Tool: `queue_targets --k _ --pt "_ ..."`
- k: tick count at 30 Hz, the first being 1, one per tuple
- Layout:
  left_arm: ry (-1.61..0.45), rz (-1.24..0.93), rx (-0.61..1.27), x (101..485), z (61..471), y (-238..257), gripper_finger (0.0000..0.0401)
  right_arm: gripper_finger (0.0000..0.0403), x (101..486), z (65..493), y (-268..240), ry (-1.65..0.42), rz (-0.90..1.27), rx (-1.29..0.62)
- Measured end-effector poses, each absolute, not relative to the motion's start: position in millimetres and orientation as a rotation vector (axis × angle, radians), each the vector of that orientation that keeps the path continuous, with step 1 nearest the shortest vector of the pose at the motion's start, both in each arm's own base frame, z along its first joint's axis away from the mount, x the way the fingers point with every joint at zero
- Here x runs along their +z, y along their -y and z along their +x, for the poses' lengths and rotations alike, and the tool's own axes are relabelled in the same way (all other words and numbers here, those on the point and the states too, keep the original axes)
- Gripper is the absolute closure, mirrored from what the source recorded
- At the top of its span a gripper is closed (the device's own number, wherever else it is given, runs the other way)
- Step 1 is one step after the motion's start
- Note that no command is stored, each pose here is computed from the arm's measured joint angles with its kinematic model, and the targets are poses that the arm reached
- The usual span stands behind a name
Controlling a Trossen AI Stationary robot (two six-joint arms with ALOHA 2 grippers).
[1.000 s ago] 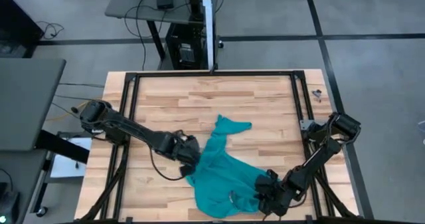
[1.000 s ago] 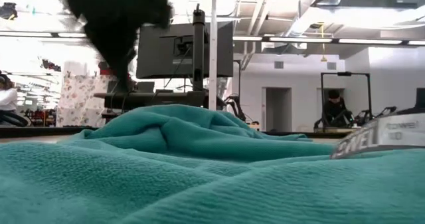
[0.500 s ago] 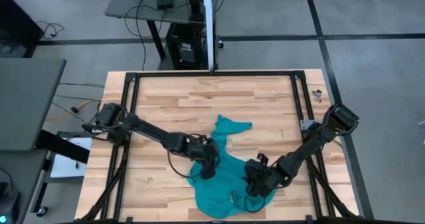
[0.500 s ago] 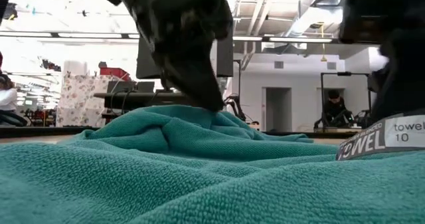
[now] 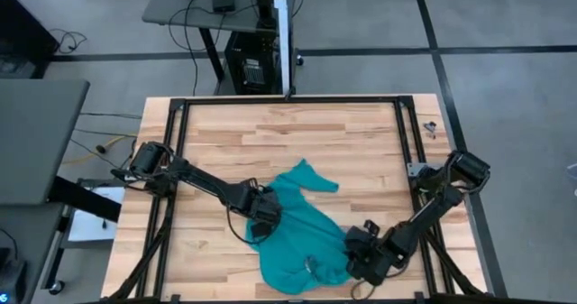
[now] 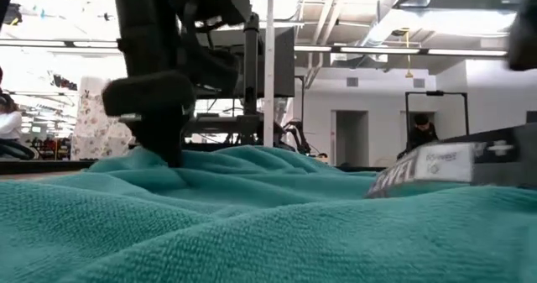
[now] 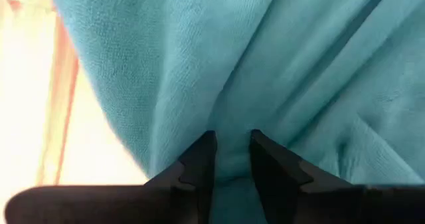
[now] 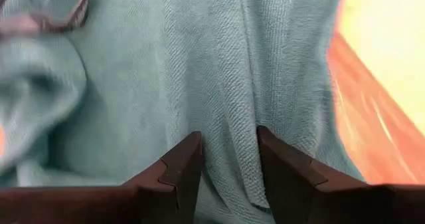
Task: Roll towel
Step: Fold the blue towel in half
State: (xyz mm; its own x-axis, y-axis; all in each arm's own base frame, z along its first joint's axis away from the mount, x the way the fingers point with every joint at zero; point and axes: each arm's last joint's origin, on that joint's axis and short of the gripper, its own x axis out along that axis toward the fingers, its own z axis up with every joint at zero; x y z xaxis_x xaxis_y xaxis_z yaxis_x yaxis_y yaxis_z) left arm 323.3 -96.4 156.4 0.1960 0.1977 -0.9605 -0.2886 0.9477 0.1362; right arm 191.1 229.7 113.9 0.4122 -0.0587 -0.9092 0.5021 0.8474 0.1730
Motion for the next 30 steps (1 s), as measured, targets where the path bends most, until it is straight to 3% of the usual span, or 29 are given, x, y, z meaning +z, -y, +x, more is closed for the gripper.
queue_targets --k 6,11,20,26,30 --pt "-1.313 -0.12 0.363 168.1 318.8 93.9 0.0322 0.0267 122.2 170.2 -227.1 -1.174 0.461 -0.445" --pt "-1.247 -0.148 0.331 206.2 317.1 92.9 0.0322 0.0267 148.8 157.9 -207.5 -1.249 0.446 -0.488" --pt "-0.959 -0.298 0.198 263.1 309.6 116.1 0.0322 0.0267 202.5 162.0 -205.4 -0.956 0.486 -0.221" --pt "-0.895 -0.359 0.128 266.2 307.1 142.9 0.0322 0.0257 186.9 167.0 -240.3 -0.887 0.267 0.059" --pt "-0.909 -0.38 0.119 262.9 302.8 154.9 0.0322 0.0238 162.9 171.8 -252.1 -0.91 0.15 0.087"
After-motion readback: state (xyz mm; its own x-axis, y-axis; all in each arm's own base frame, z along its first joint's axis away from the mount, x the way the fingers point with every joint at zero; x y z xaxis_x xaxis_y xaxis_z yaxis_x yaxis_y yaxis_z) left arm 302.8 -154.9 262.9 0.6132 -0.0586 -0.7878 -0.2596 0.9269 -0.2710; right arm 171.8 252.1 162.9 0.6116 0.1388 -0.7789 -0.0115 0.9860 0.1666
